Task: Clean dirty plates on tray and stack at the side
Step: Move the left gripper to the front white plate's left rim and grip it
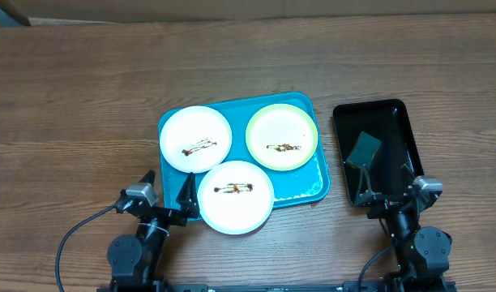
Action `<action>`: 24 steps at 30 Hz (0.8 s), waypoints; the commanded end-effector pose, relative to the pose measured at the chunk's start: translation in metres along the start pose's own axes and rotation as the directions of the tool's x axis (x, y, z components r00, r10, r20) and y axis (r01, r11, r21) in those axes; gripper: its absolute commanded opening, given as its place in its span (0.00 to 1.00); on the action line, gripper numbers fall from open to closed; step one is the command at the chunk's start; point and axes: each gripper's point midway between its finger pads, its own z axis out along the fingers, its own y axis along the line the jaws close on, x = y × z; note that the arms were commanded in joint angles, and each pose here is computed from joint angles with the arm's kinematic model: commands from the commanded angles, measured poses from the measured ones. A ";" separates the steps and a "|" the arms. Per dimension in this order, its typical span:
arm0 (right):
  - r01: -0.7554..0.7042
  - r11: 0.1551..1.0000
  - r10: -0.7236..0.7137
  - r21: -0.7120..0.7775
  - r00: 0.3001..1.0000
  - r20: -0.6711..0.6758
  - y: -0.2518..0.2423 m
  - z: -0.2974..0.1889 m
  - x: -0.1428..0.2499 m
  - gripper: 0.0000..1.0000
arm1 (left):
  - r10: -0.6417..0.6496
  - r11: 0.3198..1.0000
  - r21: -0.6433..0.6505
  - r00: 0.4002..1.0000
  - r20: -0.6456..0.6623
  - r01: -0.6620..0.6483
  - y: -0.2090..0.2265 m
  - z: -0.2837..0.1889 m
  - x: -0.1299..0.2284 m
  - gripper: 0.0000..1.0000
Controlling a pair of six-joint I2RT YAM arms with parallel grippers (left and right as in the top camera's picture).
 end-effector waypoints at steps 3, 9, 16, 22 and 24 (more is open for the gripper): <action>-0.051 0.998 0.051 0.024 0.998 -0.037 0.009 -0.011 -0.032 1.00 | -0.070 0.997 -0.017 0.995 -0.068 0.069 -0.013 -0.014 -0.020 1.00; -0.102 0.992 0.114 0.077 0.980 -0.165 0.016 -0.013 -0.051 1.00 | -0.026 0.998 -0.064 0.977 -0.213 0.013 -0.020 -0.016 -0.038 1.00; -0.086 0.983 0.145 0.165 0.908 -0.393 0.017 -0.010 -0.048 1.00 | -0.077 0.988 -0.155 0.868 -0.490 0.000 -0.022 -0.008 -0.046 1.00; -0.046 0.967 0.187 0.250 0.795 -0.577 0.015 -0.006 -0.044 1.00 | -0.211 0.961 -0.275 0.659 -0.722 0.006 -0.023 -0.013 -0.048 1.00; -0.036 0.963 0.198 0.266 0.765 -0.613 0.015 0.001 -0.043 1.00 | -0.246 0.951 -0.310 0.593 -0.767 -0.006 -0.021 -0.011 -0.048 1.00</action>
